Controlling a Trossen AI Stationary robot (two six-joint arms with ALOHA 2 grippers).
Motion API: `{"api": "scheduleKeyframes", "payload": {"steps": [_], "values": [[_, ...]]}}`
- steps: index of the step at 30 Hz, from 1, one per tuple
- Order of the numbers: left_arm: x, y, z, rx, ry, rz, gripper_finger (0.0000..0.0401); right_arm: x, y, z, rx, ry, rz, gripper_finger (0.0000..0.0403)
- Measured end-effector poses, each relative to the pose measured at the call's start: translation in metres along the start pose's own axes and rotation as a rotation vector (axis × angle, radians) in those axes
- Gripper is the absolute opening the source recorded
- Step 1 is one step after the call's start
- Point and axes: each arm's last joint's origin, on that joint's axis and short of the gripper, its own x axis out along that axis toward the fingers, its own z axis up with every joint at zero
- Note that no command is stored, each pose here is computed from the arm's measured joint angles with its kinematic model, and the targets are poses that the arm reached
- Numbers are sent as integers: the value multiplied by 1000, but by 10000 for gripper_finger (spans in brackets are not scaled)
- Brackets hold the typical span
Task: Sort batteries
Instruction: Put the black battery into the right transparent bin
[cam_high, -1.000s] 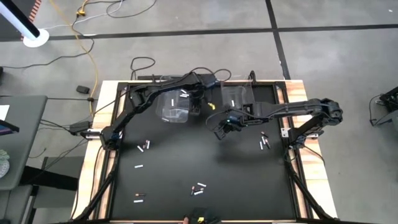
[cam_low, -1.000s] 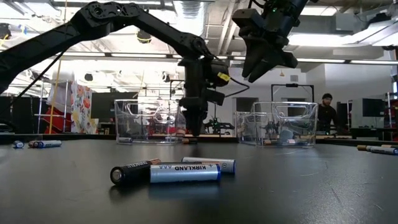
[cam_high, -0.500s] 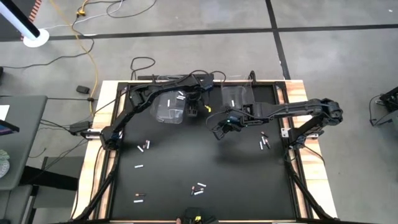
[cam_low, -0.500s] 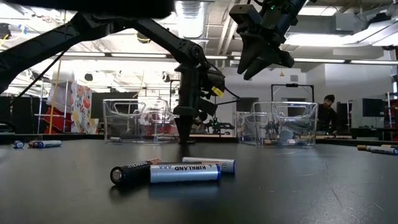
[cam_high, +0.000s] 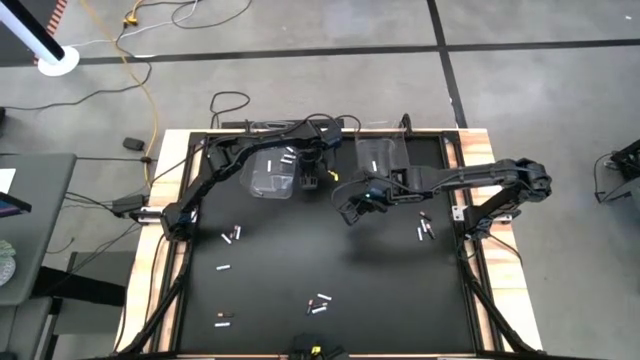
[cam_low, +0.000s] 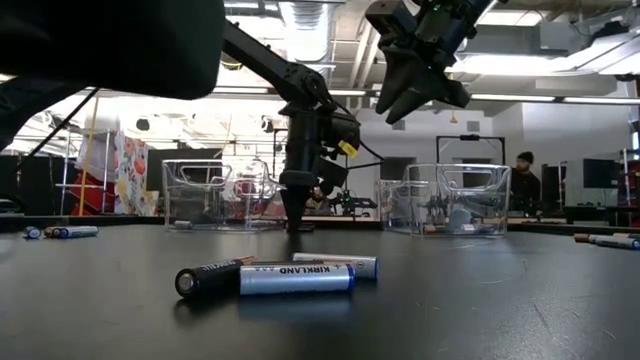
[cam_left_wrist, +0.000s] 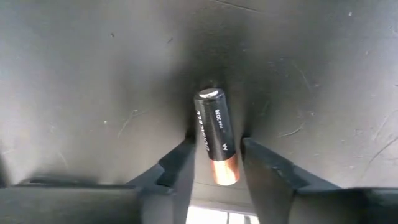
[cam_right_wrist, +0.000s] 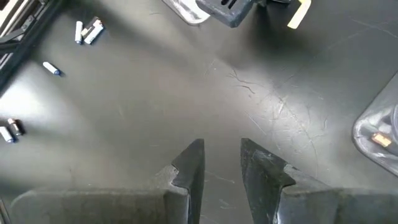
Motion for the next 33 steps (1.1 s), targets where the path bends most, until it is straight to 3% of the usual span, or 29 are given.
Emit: {"api": "scheduleKeyframes", "payload": {"steps": [9,21,33], "values": [[1,5,0,-12,-12,20,38,-1,2,-2,-12,4,5,119],[1,7,0,24,-18,24,42,0,1,-3,-25,11,-6,119],[-19,8,-7,67,-48,2,45,0,1,-3,-48,10,-6,119]]}}
